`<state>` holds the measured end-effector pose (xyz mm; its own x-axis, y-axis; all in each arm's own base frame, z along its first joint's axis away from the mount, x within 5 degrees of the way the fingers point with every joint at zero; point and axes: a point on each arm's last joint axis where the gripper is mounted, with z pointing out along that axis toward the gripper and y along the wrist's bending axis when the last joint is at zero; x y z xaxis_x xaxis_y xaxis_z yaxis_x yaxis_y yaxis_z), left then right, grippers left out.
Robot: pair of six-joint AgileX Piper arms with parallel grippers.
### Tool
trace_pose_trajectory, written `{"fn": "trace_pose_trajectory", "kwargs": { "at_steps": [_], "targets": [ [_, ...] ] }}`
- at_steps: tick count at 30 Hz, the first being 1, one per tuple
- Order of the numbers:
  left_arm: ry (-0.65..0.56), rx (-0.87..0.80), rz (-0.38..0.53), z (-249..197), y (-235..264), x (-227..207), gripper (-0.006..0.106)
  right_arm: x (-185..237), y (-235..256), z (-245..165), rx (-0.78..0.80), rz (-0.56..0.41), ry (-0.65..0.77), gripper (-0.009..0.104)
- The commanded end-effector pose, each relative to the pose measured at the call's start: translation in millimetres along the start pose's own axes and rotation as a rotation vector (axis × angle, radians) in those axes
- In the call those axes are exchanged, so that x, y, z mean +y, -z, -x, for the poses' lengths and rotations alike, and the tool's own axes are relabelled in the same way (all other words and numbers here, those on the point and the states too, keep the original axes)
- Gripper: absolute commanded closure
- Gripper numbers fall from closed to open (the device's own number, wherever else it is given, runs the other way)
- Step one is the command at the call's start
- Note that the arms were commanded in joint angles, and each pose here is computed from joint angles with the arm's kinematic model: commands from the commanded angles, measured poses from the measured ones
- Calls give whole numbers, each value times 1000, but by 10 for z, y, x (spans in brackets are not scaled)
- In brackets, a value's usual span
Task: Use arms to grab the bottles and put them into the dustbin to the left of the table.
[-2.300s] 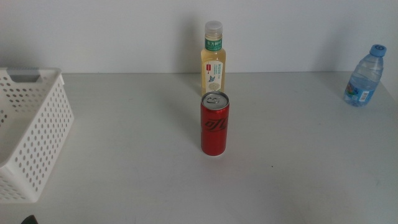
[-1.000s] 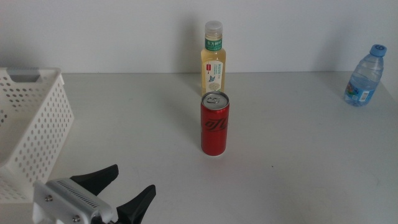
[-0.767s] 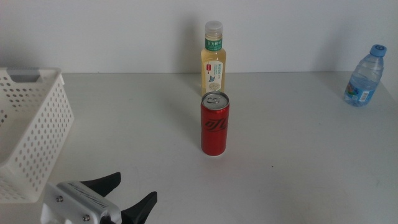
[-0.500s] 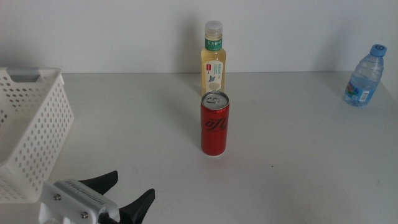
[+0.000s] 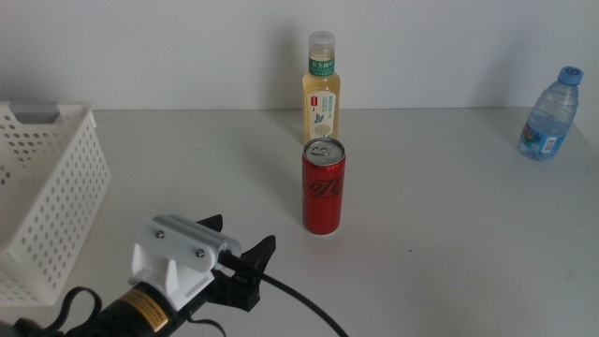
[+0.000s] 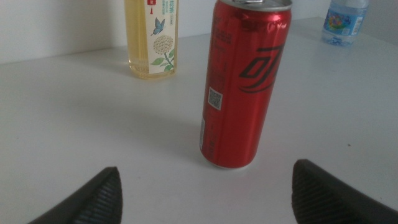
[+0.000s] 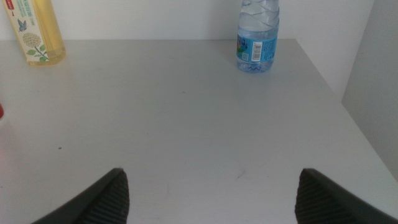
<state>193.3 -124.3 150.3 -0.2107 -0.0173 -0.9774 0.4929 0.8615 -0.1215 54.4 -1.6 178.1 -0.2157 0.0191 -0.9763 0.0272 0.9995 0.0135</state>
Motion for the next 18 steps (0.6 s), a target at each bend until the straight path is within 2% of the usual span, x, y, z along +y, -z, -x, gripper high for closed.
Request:
{"fn": "trace_pose_trajectory", "kwargs": {
  "at_steps": [1, 18],
  "targets": [
    [20, -188, -25, 223, -133, -44, 7, -4, 29, 107, -104, -9, 18, 20],
    [4, -140, -73, 392, -1043, -166, 7, -4, 29, 107, -104, -9, 18, 20]
  ]
}}
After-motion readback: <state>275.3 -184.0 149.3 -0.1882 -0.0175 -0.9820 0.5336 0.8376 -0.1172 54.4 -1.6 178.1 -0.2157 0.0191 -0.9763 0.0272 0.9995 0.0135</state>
